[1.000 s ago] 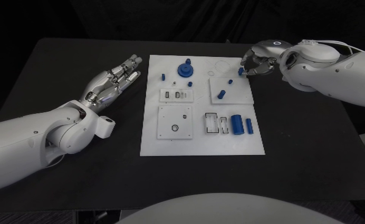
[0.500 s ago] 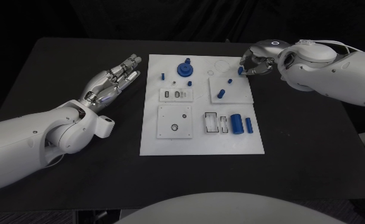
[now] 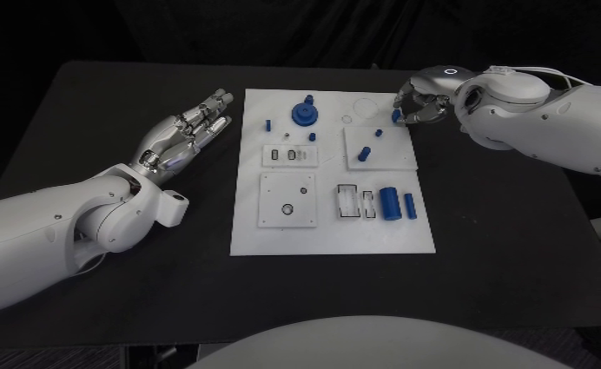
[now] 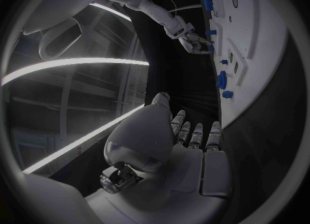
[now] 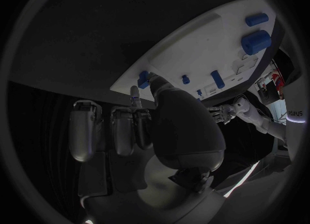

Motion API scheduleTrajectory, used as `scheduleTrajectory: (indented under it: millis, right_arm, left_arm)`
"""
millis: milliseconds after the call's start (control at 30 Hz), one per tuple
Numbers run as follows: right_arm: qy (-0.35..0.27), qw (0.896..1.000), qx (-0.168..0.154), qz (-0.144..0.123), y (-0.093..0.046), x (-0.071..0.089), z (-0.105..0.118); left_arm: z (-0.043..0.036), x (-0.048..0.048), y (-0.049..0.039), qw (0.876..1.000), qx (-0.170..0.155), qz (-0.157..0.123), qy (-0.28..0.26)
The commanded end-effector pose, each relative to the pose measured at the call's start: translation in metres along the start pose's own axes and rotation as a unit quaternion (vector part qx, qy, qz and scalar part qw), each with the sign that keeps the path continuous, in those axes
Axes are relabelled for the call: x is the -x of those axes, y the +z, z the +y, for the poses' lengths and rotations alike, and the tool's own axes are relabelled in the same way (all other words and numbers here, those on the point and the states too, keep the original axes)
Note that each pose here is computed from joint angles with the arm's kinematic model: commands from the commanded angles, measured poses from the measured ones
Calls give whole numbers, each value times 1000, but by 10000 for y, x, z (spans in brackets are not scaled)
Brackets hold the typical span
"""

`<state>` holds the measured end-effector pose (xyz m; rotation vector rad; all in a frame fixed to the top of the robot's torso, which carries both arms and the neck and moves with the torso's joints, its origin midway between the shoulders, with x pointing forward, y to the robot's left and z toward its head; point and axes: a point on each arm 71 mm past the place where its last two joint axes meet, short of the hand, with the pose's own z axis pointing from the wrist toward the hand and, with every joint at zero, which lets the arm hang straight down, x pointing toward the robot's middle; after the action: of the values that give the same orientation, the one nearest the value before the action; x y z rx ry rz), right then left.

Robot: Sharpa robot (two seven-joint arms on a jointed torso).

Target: Assemble the parts on the task board

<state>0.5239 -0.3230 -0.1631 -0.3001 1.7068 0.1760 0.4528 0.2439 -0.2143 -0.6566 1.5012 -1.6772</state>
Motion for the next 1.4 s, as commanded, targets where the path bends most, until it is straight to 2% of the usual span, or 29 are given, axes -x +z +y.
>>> scheduleTrajectory:
  millis: [33,1400]
  right_arm:
    - [-5,1000,-9,3,4,-18,-16]
    - [-6,1000,-18,11,51,-70,12]
  left_arm:
    - [-71,-19,-3,999,-54,6,-7]
    - [-57,-16,-4,999,-47,9,-9]
